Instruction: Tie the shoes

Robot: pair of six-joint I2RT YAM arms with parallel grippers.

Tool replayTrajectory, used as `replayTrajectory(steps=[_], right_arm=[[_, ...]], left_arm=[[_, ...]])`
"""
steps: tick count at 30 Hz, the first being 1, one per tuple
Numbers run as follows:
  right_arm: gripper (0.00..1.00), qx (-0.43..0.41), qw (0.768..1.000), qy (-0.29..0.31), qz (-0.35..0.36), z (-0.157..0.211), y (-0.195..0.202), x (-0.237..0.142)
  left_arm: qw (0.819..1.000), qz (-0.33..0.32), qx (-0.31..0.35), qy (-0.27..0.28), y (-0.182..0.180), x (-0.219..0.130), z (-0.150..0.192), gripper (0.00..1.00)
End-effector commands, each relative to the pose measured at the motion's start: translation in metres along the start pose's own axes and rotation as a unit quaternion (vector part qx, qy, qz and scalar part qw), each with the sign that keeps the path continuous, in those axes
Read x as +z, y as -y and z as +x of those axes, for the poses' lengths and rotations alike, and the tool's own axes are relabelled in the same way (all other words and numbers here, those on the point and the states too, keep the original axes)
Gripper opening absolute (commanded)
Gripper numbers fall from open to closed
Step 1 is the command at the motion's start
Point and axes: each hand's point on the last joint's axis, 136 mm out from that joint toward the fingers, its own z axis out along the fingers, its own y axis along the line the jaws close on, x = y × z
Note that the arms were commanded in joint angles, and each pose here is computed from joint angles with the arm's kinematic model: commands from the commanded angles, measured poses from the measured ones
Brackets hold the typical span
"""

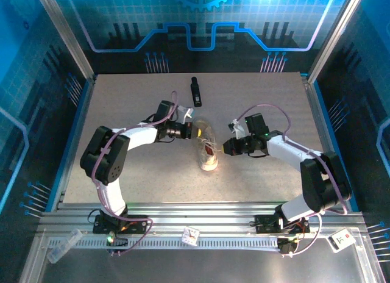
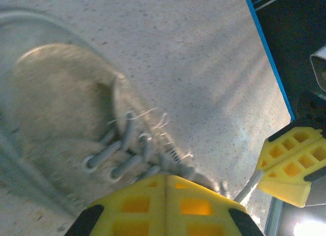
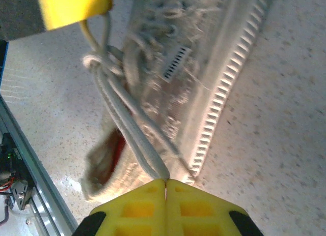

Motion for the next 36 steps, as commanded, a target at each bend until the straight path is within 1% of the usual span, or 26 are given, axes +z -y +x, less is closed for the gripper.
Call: replayTrajectory(steps=[1,10,22,30,31,36], right_arm=[[0.0,0.029,1.0,-0.007,0.007,0.008,0.011,-0.005],[0.0,0.044,0.999,-0.011,0.01,0.012,0.019,-0.006],[0.0,0.071,0.997,-0.02,0.017,0.013,0.037,-0.005],[0.0,0.063,0.998,-0.017,0.007,-0.01,0.03,-0.01],[0.0,0.058,0.998,-0.011,0.007,-0.019,0.028,-0.012],[0.0,0.058,0.998,-0.011,0.021,-0.04,0.036,-0.014]], left_arm=[[0.999,0.015,-0.01,0.044,-0.001,-0.008,-0.018,0.0],[0.998,0.015,-0.015,0.051,-0.012,-0.009,-0.017,0.0],[0.998,0.0,-0.051,0.046,-0.034,-0.008,0.004,0.0],[0.997,-0.006,-0.063,0.051,-0.041,-0.01,0.011,0.0],[0.997,-0.008,-0.063,0.052,-0.041,-0.01,0.012,0.0],[0.996,-0.015,-0.072,0.054,-0.048,-0.012,0.017,0.0]])
